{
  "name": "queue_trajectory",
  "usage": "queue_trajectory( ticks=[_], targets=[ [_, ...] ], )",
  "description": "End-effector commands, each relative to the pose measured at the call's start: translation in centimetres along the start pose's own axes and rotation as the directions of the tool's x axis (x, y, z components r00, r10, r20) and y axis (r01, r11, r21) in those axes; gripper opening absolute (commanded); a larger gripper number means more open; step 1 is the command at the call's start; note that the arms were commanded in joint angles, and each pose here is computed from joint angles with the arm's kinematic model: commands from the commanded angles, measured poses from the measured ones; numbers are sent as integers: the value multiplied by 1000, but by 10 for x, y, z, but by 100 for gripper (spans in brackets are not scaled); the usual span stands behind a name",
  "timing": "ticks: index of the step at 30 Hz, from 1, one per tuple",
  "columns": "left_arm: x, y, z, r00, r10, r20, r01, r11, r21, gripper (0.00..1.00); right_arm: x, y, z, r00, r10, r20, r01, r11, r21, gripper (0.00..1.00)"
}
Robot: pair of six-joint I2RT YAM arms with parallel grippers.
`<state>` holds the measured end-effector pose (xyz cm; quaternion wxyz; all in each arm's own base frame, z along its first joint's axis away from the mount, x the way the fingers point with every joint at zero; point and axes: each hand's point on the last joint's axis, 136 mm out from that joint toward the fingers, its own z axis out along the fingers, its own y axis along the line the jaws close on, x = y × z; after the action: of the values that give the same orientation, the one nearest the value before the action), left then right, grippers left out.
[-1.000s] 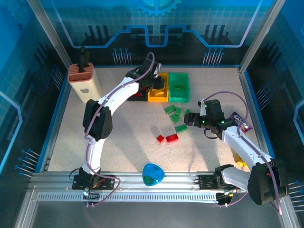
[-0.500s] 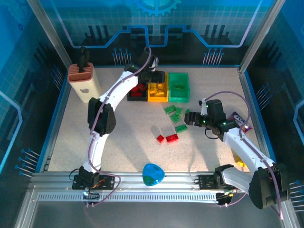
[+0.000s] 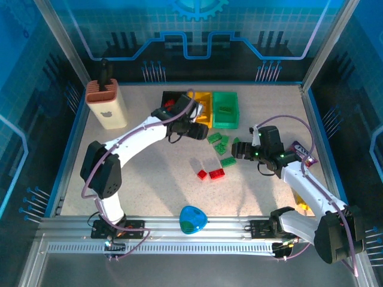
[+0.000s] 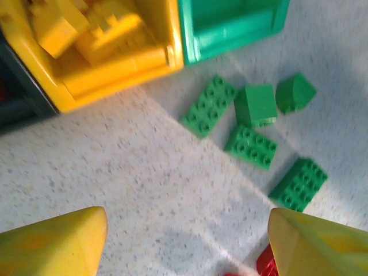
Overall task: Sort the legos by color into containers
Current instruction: Pick up the lego from the center of the table.
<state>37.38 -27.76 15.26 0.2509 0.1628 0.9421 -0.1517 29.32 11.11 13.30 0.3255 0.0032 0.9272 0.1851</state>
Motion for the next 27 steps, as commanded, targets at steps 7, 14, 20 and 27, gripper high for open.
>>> queue_trajectory(
  ticks=[7, 14, 20, 27],
  targets=[
    [93, -37, 24, 967, 175, -184, -168, 984, 54, 72, 11, 6, 1, 1000, -9, -18, 9, 1000, -13, 85],
    [137, -53, 38, 928, 235, -290, -231, 972, 49, 72, 16, 5, 0, 1000, -7, -18, 7, 1000, -10, 85],
    [154, -54, 49, 898, 268, -348, -284, 959, 7, 71, 18, 4, 1, 1000, -5, -20, 5, 1000, -8, 85],
    [161, -54, 56, 890, 272, -365, -296, 955, -10, 71, 21, 2, 3, 1000, -5, -23, 5, 1000, 0, 85]
  ],
)
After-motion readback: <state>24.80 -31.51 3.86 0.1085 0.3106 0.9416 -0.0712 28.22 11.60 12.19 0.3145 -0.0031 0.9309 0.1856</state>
